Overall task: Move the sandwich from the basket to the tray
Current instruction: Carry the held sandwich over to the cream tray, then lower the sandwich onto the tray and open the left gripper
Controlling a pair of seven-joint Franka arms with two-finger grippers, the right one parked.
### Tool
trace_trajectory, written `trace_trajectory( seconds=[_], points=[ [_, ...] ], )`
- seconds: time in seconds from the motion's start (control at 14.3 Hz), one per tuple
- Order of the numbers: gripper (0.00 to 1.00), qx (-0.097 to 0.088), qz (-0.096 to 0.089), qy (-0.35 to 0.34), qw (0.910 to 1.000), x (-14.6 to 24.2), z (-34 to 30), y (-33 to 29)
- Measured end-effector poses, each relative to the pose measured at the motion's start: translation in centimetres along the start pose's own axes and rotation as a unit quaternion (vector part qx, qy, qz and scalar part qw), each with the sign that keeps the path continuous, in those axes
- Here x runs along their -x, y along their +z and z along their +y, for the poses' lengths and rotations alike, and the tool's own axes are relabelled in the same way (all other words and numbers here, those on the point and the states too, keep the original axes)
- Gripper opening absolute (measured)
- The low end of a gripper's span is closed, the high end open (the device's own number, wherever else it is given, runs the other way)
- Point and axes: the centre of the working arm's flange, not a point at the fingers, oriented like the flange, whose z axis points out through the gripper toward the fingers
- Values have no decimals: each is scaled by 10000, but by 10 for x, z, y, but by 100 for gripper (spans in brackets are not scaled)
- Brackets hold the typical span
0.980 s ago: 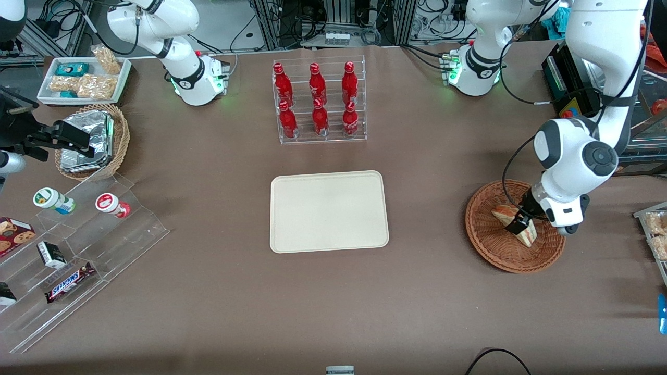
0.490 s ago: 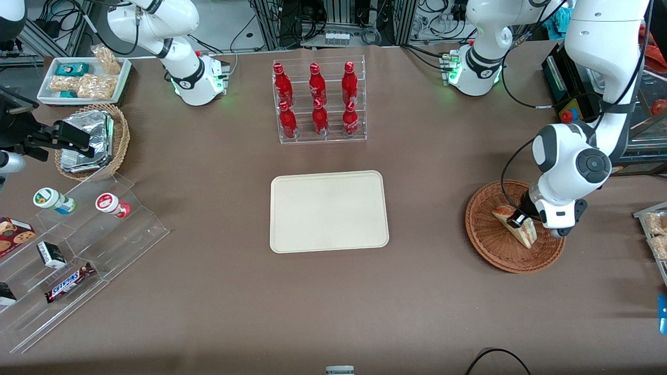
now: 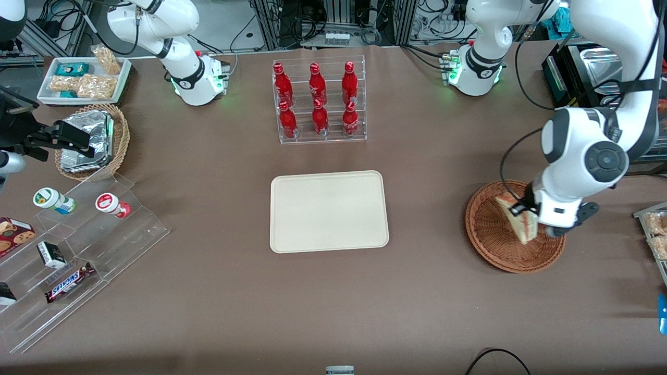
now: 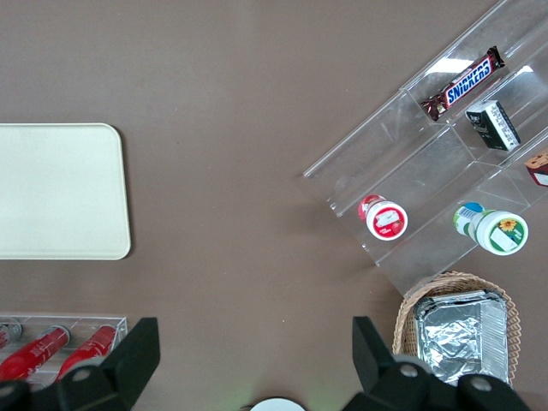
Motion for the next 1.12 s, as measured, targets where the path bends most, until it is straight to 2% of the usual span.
trace_trajectory(
  seconds=[0.14,0.35,0.63,0.84,0.98,1.12],
  points=[
    [15,22,-25,747,9972,30,53,-4],
    [15,200,-50,1261,9918,77,145,12],
    [15,596,78,1251,9903,139,267,35],
    [15,823,83,1120,9903,183,333,39],
    [15,932,72,1090,9896,203,363,41],
    [15,942,110,1078,9896,220,384,49]
  ],
)
